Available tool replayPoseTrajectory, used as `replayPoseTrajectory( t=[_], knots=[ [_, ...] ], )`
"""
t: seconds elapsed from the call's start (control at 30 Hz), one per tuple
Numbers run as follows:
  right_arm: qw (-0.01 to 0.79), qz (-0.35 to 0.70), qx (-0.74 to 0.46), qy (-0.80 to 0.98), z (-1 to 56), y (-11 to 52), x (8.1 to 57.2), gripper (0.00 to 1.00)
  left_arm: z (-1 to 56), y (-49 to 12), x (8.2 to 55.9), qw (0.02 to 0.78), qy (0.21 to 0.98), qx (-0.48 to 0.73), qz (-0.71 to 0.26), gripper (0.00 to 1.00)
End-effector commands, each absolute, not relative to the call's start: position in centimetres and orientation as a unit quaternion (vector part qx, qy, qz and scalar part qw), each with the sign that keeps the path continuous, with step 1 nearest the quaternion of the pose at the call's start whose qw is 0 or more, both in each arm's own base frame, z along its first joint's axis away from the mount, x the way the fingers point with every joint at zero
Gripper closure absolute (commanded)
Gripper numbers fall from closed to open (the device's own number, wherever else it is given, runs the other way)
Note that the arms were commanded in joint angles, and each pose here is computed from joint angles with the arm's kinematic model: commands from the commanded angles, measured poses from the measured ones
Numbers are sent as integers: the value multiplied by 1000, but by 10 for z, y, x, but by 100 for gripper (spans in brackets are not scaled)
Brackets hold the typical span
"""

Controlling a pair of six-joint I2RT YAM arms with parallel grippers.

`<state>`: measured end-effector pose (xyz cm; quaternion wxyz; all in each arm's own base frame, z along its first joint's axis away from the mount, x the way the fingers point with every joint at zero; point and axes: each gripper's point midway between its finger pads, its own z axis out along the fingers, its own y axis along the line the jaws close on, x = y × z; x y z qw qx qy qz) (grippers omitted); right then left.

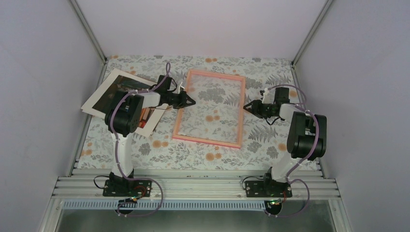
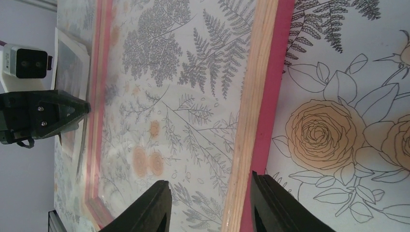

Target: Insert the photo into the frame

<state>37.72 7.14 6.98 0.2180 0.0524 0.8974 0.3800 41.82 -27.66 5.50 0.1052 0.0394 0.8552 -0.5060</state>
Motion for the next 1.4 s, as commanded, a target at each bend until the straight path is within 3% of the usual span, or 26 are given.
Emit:
replayPoseTrajectory(
  t=[0.0,0.57,1.07,1.37],
  knots=[
    [229,390,36,891,77,77,377,60,81,-280,411,89,841,37,-532,97],
    [223,388,41,893,72,76,376,60,89,-275,398,54,833,15,-551,98],
    [223,391,37,892,73,79,377,60,80,-268,427,113,852,36,-510,98],
    [220,396,35,891,71,82,376,60,72,-274,427,111,856,51,-503,98]
  ],
)
